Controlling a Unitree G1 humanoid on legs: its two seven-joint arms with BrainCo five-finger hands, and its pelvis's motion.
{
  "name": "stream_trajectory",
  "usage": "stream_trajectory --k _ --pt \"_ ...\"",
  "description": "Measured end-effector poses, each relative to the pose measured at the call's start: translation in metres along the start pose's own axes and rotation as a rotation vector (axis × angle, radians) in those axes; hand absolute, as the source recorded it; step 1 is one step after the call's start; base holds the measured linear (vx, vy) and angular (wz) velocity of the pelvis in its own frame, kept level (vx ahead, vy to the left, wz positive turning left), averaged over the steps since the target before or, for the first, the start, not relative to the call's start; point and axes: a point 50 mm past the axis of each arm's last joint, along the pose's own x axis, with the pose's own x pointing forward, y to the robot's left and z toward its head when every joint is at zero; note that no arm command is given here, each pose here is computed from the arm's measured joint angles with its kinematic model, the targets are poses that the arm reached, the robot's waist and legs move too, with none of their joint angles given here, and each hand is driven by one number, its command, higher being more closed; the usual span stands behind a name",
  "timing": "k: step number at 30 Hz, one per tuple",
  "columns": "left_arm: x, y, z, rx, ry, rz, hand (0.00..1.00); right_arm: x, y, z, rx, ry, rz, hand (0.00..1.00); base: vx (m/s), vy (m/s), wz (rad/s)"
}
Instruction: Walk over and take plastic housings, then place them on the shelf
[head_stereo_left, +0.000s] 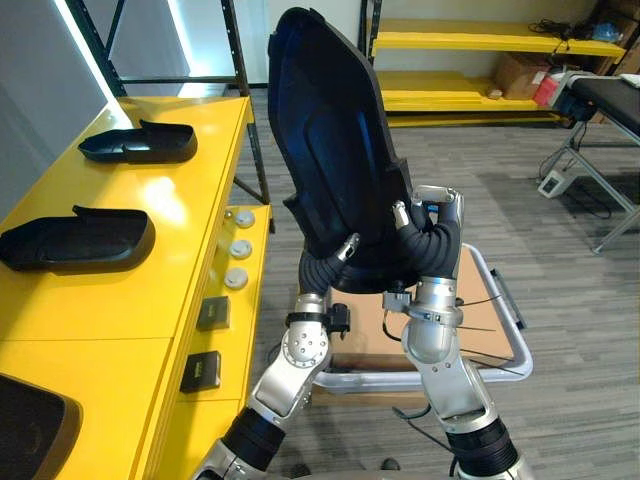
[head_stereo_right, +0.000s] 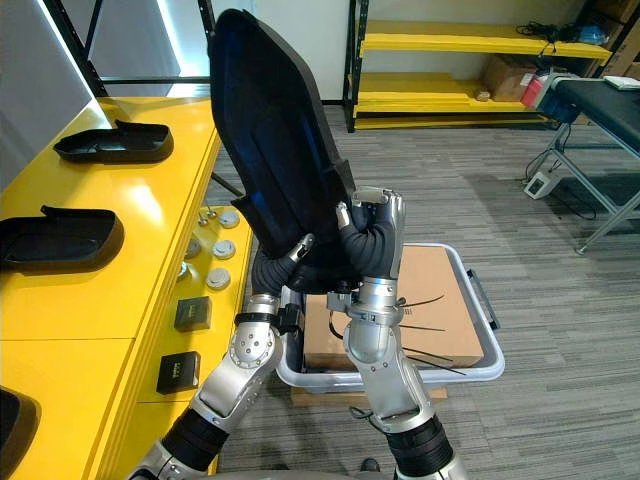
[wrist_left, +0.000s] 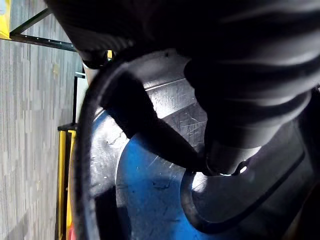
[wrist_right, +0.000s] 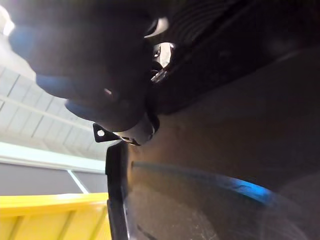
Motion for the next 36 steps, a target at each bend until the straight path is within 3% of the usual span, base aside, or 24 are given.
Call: stream_trajectory --k 13,16,18,23,27,32,36 --pt "0.006 0.027 0.0 0.114 -0.025 0.051 1.0 0.001 -0.021 -0.012 0.101 0.006 0.148 0.0 -0.03 -0.008 0.04" --pt "-0.003 0.039 -0.006 0.159 -0.004 0.08 1.0 0.014 -0.051 0.002 0.152 -0.079 0.047 0.0 0.0 0.0 0.0" --pt "-0.012 0.052 -0.014 0.181 0.037 0.126 1.0 0.022 -0.087 0.007 0.145 -0.146 -0.1 0.0 0.0 0.0 0.0" --pt "-0.024 0.084 -0.012 0.193 0.053 0.264 1.0 0.01 -0.146 -0.009 0.096 -0.082 -0.353 0.0 0.0 0.001 0.01" --pt "-0.032 0.106 -0.001 0.188 0.015 0.379 1.0 -0.029 -0.179 -0.053 0.037 0.159 -0.532 0.0 0.01 0.0 0.04" --pt "-0.046 0.118 0.009 0.184 -0.02 0.447 1.0 -0.121 -0.185 -0.129 -0.102 0.745 -0.529 0.0 0.0 0.0 0.0" --pt "-0.058 0.12 0.012 0.174 -0.034 0.465 1.0 -0.205 -0.173 -0.158 -0.077 1.157 -0.494 0.0 0.0 -0.005 0.05"
